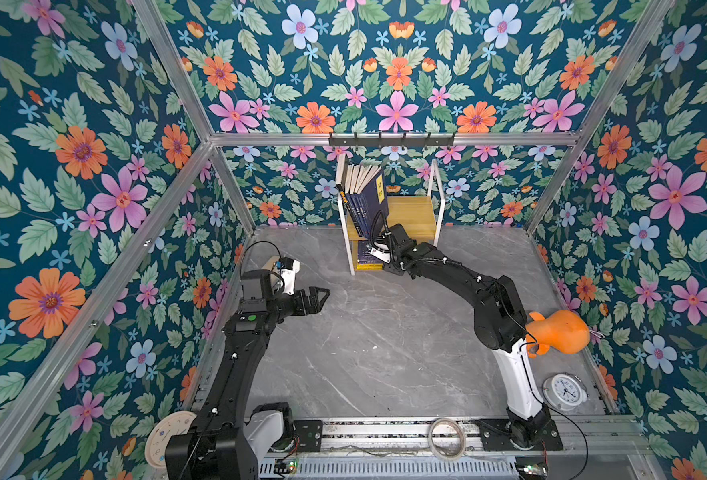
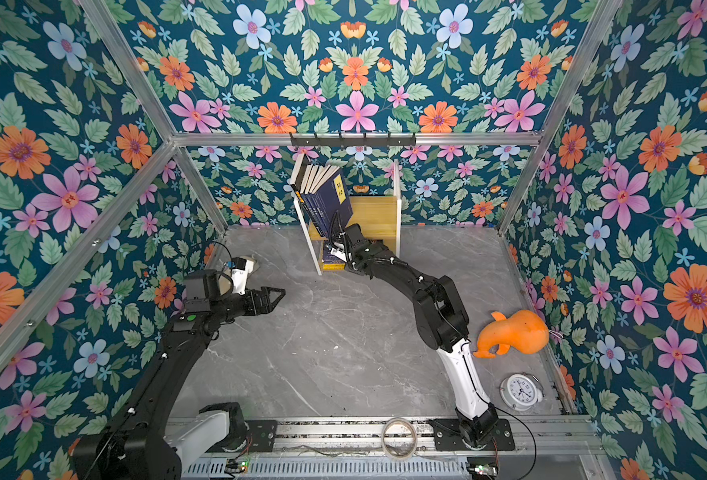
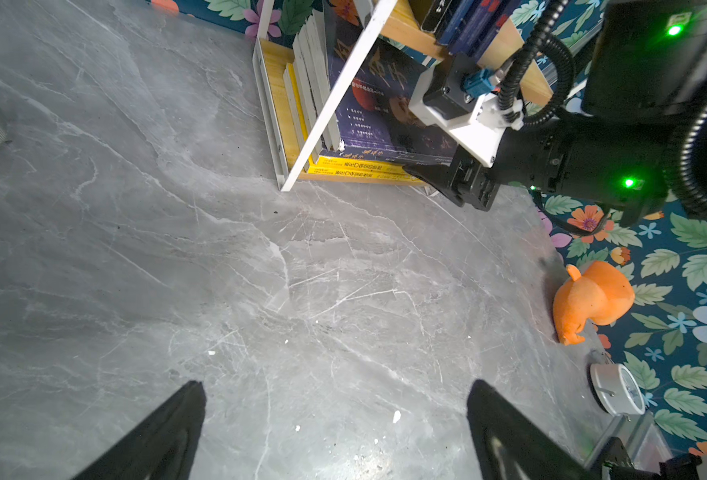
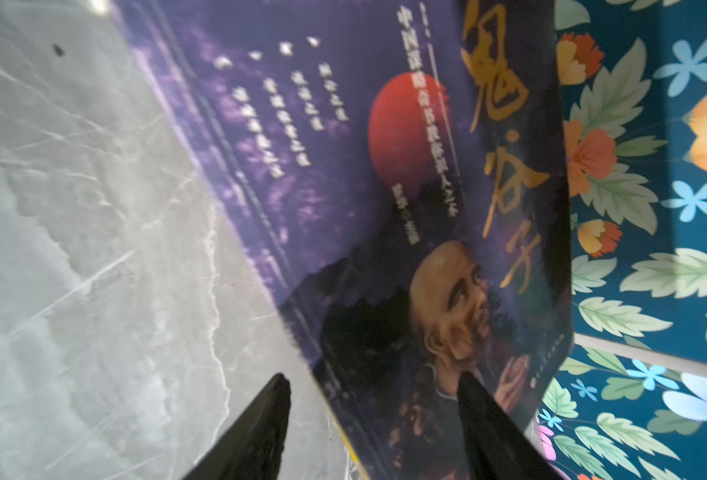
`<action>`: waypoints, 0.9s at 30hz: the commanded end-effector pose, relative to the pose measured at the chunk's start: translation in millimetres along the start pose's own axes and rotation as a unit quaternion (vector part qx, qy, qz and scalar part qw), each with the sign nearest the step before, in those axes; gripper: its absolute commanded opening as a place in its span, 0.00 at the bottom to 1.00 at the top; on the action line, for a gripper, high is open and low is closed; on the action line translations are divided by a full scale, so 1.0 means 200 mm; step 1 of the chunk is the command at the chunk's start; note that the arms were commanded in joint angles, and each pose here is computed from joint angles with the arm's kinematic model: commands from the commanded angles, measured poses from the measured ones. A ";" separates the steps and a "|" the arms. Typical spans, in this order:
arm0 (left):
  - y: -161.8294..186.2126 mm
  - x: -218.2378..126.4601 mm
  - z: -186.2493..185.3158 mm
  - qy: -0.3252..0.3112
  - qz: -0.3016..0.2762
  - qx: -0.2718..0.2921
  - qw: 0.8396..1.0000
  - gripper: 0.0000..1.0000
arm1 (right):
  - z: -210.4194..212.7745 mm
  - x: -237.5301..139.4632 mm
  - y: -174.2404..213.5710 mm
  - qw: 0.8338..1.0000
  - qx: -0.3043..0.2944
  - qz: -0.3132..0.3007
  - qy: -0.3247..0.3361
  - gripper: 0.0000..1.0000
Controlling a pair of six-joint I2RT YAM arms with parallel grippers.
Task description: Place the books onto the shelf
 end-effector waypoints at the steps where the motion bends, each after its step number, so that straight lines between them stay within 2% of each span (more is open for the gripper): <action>1: -0.01 0.00 0.00 0.000 -0.005 0.008 1.000 1.00 | -0.05 0.00 -0.03 1.000 0.019 -0.006 0.024 0.61; 11: -0.02 0.00 -0.01 0.007 -0.007 0.004 1.000 1.00 | -0.04 -0.01 -0.04 0.999 0.024 -0.012 0.018 0.51; 22: -0.01 0.00 0.00 0.000 -0.006 0.007 1.000 1.00 | -0.08 0.00 -0.06 0.999 0.024 -0.016 0.041 0.42; 27: -0.01 0.00 -0.01 0.005 -0.007 0.004 1.000 1.00 | -0.07 0.01 -0.06 0.999 0.026 -0.017 0.037 0.42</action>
Point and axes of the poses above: each gripper's point midway between its finger pads, its own x axis out along the fingers, its own z axis along the line the jaws close on, y = z × x, the point moved 4 cm from there along -x, back along the fingers, and after that the axes turned 10 degrees about x, right-handed, at the moved point
